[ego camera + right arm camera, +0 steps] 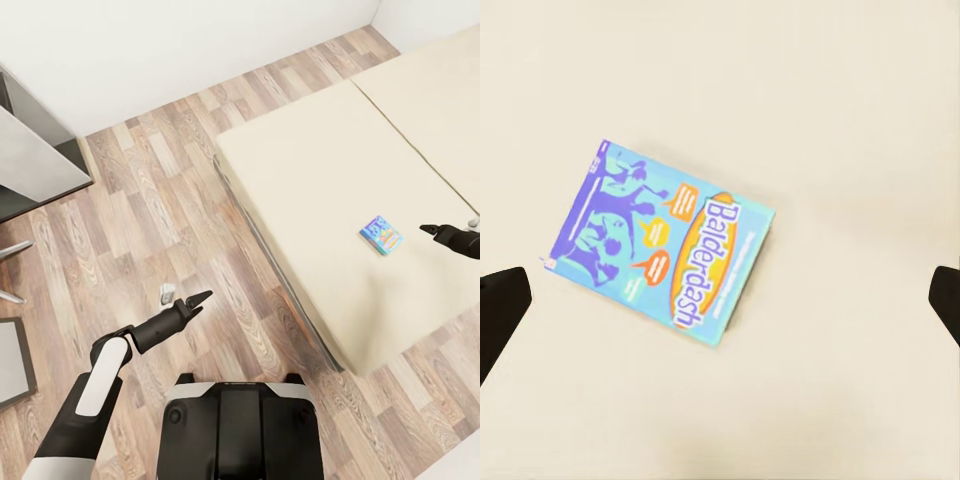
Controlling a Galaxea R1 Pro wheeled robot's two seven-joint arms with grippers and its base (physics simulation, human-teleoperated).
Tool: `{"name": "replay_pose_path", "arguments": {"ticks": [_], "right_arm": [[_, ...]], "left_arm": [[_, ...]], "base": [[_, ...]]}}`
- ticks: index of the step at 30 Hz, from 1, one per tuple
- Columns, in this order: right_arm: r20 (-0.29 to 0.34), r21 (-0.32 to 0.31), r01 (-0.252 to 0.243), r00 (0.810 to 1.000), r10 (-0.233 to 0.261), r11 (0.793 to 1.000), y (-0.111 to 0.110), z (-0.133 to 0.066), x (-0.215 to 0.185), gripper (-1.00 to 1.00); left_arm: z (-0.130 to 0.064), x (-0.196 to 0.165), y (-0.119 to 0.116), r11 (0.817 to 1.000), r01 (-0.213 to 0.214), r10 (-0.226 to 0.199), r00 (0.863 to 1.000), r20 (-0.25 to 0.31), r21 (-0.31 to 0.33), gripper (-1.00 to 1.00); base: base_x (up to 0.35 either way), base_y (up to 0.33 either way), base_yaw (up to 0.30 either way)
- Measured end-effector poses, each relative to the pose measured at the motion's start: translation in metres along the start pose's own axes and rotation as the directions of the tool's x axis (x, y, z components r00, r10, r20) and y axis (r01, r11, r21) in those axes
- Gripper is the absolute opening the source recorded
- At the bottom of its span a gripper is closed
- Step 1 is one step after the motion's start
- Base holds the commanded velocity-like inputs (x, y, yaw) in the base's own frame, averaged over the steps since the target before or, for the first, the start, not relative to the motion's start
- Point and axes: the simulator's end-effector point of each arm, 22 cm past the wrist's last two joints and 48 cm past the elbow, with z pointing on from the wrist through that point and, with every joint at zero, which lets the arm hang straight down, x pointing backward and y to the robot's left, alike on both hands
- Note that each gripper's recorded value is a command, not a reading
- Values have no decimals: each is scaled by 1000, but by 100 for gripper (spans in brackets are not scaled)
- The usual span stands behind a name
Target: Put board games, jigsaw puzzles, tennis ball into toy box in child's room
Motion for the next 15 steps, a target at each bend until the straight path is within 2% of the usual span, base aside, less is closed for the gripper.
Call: {"name": "replay_pose_path", "arguments": {"ticks": [6, 15], "right_arm": [[-5, -2, -3, 1000, 3, 1000, 0, 0, 1, 100], [-14, -1, -7, 1000, 7, 1000, -1, 1, 4, 100]], "left_arm": [[0, 0, 0, 1000, -1, 1, 1000, 1, -1, 100], [-1, -2, 0, 1000, 2, -2, 1000, 5, 2, 100]], "base": [[176, 0, -2], [47, 0, -1]]}}
